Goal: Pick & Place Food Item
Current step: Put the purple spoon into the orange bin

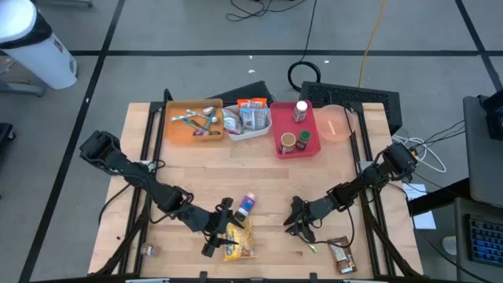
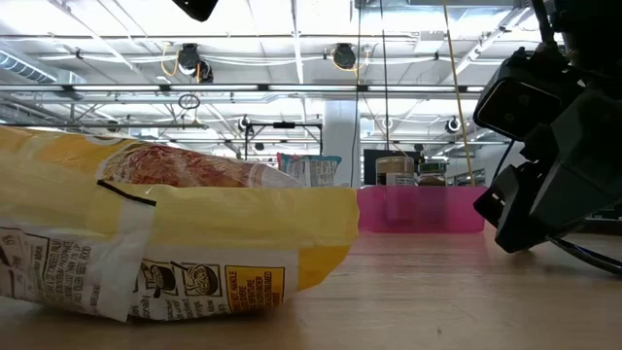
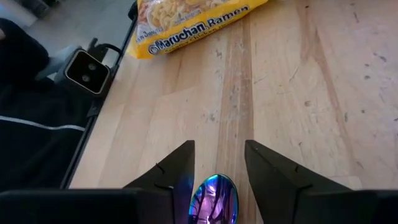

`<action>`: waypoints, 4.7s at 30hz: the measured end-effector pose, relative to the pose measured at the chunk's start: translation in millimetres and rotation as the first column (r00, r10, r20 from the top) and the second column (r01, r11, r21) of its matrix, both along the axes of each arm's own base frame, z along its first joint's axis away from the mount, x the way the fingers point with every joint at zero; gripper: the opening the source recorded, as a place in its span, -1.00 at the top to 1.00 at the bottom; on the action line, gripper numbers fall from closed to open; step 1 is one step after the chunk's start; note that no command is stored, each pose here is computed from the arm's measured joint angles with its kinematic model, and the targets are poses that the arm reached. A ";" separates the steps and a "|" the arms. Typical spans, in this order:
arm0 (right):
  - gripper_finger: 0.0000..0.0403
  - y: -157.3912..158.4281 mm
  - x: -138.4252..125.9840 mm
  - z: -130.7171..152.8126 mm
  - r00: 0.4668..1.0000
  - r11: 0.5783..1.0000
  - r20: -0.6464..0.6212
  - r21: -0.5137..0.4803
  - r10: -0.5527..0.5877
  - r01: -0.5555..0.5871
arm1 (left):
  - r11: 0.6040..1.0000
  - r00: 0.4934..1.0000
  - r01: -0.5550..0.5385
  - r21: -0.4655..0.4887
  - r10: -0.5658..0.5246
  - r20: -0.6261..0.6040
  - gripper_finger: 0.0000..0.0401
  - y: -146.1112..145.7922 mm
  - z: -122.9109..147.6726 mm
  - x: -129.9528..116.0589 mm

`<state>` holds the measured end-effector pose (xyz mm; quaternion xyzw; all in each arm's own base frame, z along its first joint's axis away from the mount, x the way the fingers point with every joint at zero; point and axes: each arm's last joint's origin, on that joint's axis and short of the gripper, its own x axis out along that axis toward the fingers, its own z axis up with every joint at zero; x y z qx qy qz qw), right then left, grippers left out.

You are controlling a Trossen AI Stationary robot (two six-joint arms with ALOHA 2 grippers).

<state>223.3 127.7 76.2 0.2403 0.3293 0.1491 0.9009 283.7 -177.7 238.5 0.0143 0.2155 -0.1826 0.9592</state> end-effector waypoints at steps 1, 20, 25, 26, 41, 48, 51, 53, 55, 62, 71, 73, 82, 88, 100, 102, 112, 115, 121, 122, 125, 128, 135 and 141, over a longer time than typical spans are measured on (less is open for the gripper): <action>0.32 0.3 -1.0 -1.2 1.000 1.000 -0.013 -0.007 0.002 -0.002 | 1.000 1.000 0.000 0.000 0.000 0.000 -0.21 0.0 0.0 0.0; 0.59 0.6 -8.5 -8.4 0.988 0.997 -0.145 0.058 0.056 -0.049 | 1.000 1.000 0.000 0.000 0.000 0.000 -0.21 0.0 0.0 0.0; 0.65 -2.9 -12.8 -11.5 0.988 0.999 -0.154 0.037 0.018 -0.012 | 1.000 1.000 0.000 0.000 0.000 -0.001 -0.21 0.0 -0.1 0.0; 0.66 -3.8 -13.3 -12.1 0.989 1.000 -0.151 0.026 0.001 0.003 | 1.000 1.000 0.000 0.000 0.000 -0.001 -0.21 0.0 -0.1 0.0; 0.34 -6.7 -7.8 10.1 0.999 0.992 -0.051 0.126 -0.014 0.020 | 1.000 1.000 -0.003 0.000 0.003 0.000 -0.21 0.9 0.0 0.5; 0.10 -4.8 -17.0 19.1 0.991 0.991 -0.131 0.130 -0.001 0.018 | 1.000 1.000 -0.003 0.003 0.003 -0.005 -0.21 1.0 -0.5 0.3; 0.06 -3.6 -18.5 20.3 0.991 0.992 -0.134 0.126 0.004 0.013 | 1.000 1.000 -0.003 0.003 0.003 -0.005 -0.21 1.0 -0.5 0.3; 0.05 -3.6 -18.6 20.2 0.991 0.992 -0.136 0.125 0.003 0.014 | 1.000 1.000 -0.003 0.003 0.003 -0.005 -0.21 1.0 -0.5 0.3; 0.05 -3.7 -18.7 20.1 0.991 0.992 -0.136 0.123 0.002 0.015 | 1.000 1.000 -0.003 0.003 0.003 -0.005 -0.21 1.0 -0.5 0.3; 0.10 -3.8 -18.6 20.2 0.989 0.990 -0.145 0.134 -0.013 0.033 | 1.000 1.000 -0.002 0.004 0.002 -0.004 -0.21 1.0 -0.5 0.4; 0.10 -4.6 -18.4 19.8 0.988 0.990 -0.145 0.124 -0.042 0.060 | 1.000 1.000 -0.002 0.006 0.002 -0.003 -0.21 1.0 -0.4 0.4; 0.10 -4.6 -18.2 20.0 0.987 0.988 -0.152 0.133 -0.051 0.072 | 1.000 1.000 -0.002 0.006 0.002 -0.003 -0.21 1.0 -0.4 0.4; 0.10 -4.9 -18.8 19.1 0.985 0.989 -0.165 0.131 -0.052 0.074 | 1.000 1.000 -0.001 0.006 0.001 -0.002 -0.21 1.0 -0.4 0.4; 0.10 -3.1 -17.8 19.8 0.984 0.989 -0.174 0.133 -0.048 0.071 | 1.000 1.000 -0.001 0.006 0.001 -0.002 -0.21 1.0 -0.4 0.4; 0.10 1.7 -12.8 21.9 0.975 0.993 -0.218 0.098 -0.041 0.064 | 1.000 1.000 -0.017 0.010 0.017 0.000 -0.21 1.4 -0.4 0.6; 0.10 1.7 -12.8 21.9 0.975 0.993 -0.218 0.098 -0.041 0.064 | 1.000 1.000 -0.017 0.010 0.017 0.001 -0.21 1.4 -0.4 0.6; 0.10 6.1 -6.7 27.1 0.978 0.995 -0.210 0.099 -0.010 0.032 | 1.000 1.000 -0.016 0.012 0.016 0.001 -0.21 1.4 -0.4 0.6; 0.10 6.1 -6.8 26.6 0.974 0.996 -0.226 0.088 -0.013 0.033 | 1.000 1.000 -0.016 0.012 0.016 0.001 -0.21 1.4 -0.4 0.6; 0.10 6.5 -6.2 27.5 0.976 0.995 -0.215 0.092 -0.010 0.030 | 1.000 1.000 -0.016 0.012 0.016 0.001 -0.21 1.4 -0.4 0.6; 0.10 6.5 -6.2 27.5 0.977 0.995 -0.215 0.092 -0.010 0.030 | 1.000 1.000 -0.016 0.012 0.016 0.001 -0.21 1.4 -0.4 0.6; 0.11 6.6 -6.2 27.5 0.977 0.996 -0.213 0.090 -0.008 0.028 | 1.000 1.000 -0.016 0.012 0.016 0.001 -0.21 1.4 -0.4 0.6; 0.14 7.3 -5.1 26.3 0.978 0.996 -0.210 0.086 -0.004 0.023 | 1.000 1.000 -0.016 0.012 0.016 0.002 -0.21 1.4 -0.4 0.6; 0.40 13.2 3.4 14.2 0.973 0.999 -0.231 0.050 0.032 -0.021 | 1.000 1.000 -0.017 0.012 0.017 0.001 -0.21 1.4 -0.5 0.5; 0.71 11.6 2.0 7.1 0.966 0.999 -0.255 0.007 0.047 -0.046 | 1.000 1.000 -0.018 0.010 0.018 0.000 -0.21 1.5 -0.6 0.5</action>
